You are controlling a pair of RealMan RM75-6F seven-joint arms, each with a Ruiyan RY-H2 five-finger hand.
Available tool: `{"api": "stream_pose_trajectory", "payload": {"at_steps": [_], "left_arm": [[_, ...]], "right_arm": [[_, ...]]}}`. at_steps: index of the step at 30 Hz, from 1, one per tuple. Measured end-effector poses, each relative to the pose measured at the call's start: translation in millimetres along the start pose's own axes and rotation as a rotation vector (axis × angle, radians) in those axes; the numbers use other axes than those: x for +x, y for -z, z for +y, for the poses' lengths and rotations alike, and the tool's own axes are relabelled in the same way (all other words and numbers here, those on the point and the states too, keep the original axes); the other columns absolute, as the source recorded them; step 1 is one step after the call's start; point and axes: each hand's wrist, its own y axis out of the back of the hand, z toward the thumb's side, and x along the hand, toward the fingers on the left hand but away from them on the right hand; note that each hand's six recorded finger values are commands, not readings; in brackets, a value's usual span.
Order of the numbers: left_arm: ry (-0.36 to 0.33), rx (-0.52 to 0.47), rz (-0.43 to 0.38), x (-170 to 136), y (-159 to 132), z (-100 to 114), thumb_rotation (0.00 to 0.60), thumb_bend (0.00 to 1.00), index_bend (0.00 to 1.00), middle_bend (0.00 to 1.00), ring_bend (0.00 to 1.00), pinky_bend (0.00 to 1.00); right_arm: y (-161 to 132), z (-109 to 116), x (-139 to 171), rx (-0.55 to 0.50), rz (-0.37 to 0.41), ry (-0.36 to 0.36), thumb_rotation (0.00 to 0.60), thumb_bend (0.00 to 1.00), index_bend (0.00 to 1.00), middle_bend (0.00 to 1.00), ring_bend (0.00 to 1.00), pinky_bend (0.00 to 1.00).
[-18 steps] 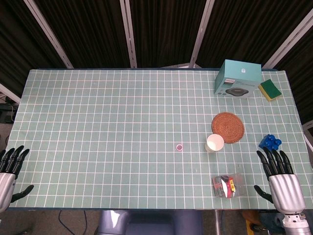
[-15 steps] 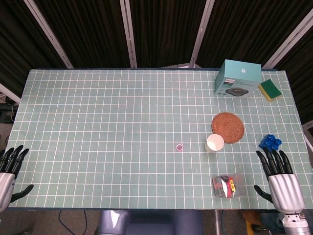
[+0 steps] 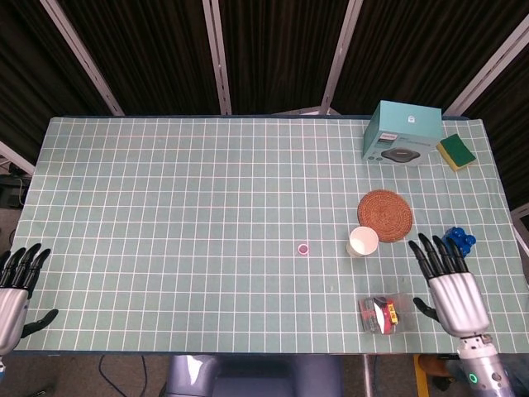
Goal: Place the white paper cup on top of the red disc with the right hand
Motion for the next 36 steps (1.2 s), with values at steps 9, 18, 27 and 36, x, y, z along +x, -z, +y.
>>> {"api": "stream_pose_trajectory", "payload": {"at_steps": [9, 18, 27, 36], "left_arm": [[0.019, 0.017, 0.067, 15, 11, -7, 0.600, 0.00, 0.00, 0.00, 0.00, 0.00], [0.044, 0.030, 0.111, 24, 17, -15, 0.600, 0.00, 0.00, 0.00, 0.00, 0.00], [0.063, 0.037, 0.137, 29, 22, -19, 0.600, 0.00, 0.00, 0.00, 0.00, 0.00], [0.062, 0.035, 0.143, 29, 24, -18, 0.600, 0.00, 0.00, 0.00, 0.00, 0.00]], "right_arm": [[-61, 3, -93, 0.167, 0.241, -0.008, 0.600, 0.00, 0.00, 0.00, 0.00, 0.00], [-109, -30, -144, 0.439, 0.386, -0.115, 0.600, 0.00, 0.00, 0.00, 0.00, 0.00], [-114, -70, -150, 0.666, 0.413, -0.243, 0.600, 0.00, 0.00, 0.00, 0.00, 0.00], [-109, -101, -141, 0.812, 0.404, -0.352, 0.600, 0.00, 0.00, 0.00, 0.00, 0.01]]}}
